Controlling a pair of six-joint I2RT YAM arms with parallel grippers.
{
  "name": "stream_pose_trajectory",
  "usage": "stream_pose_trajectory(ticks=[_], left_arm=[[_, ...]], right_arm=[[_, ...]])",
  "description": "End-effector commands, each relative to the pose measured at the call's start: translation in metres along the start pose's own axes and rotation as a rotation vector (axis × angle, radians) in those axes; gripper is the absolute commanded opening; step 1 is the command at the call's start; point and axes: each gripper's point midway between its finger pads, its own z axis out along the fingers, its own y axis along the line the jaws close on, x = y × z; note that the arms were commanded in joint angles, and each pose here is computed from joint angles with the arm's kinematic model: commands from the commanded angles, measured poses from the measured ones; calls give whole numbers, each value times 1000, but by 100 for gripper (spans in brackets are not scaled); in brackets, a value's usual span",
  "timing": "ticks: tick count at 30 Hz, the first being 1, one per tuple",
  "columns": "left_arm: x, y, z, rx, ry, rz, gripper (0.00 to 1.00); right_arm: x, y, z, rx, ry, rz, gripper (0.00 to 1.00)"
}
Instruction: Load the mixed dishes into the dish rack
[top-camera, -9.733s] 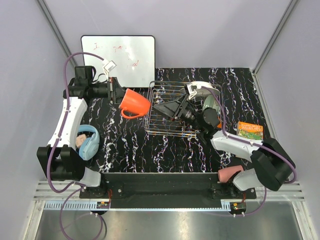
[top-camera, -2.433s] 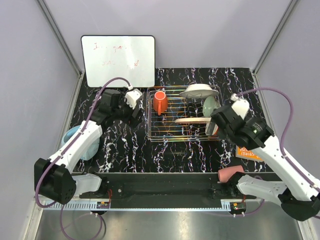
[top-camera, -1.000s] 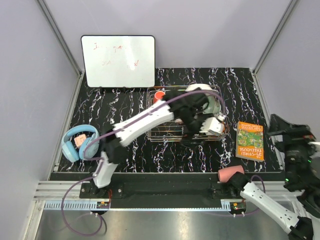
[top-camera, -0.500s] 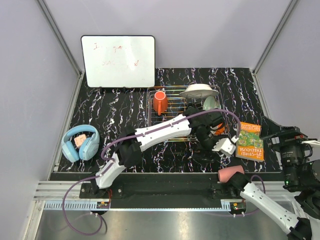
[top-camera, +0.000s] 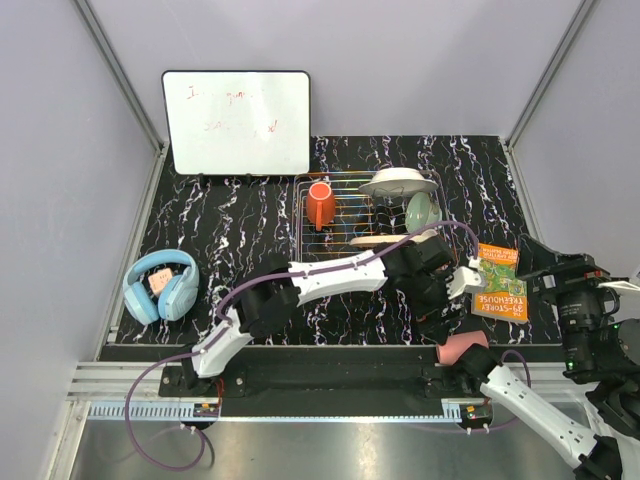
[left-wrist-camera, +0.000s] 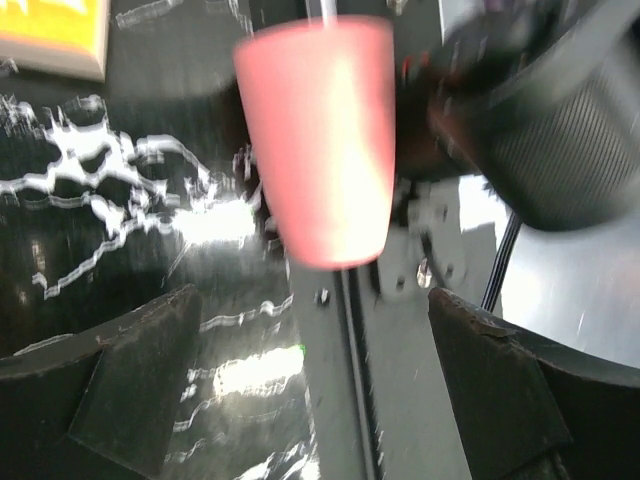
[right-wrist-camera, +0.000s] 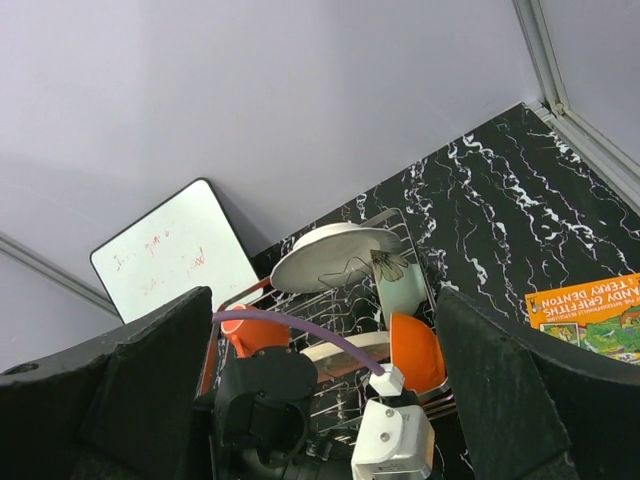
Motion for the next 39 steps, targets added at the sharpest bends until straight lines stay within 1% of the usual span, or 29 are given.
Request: stream_pose_trajectory(ticks=[1, 4, 9, 18, 22, 33, 39], left_arm=[[-36, -11, 6, -34, -122, -34, 99], [-32, -13, 13, -22, -112, -43, 99], [-14, -10, 26, -28, -75, -65, 99], [14, -17, 44, 9, -11, -36, 99], [21, -19, 53, 29, 4, -37, 99], [24, -17, 72, 30, 5, -60, 99], [10, -14, 79, 22, -29, -58, 99]], right_arm=[[-11, 0, -5, -14, -26, 33, 100], [-13, -2, -7, -15, -31, 40, 100], [-20, -2, -10, -19, -42, 31, 100], [-26, -1, -10, -19, -49, 19, 100], [-24, -2, -9, -10, -43, 8, 100], [-24, -5, -11, 4, -31, -9, 100], [-23, -7, -14, -2, -25, -1, 100]])
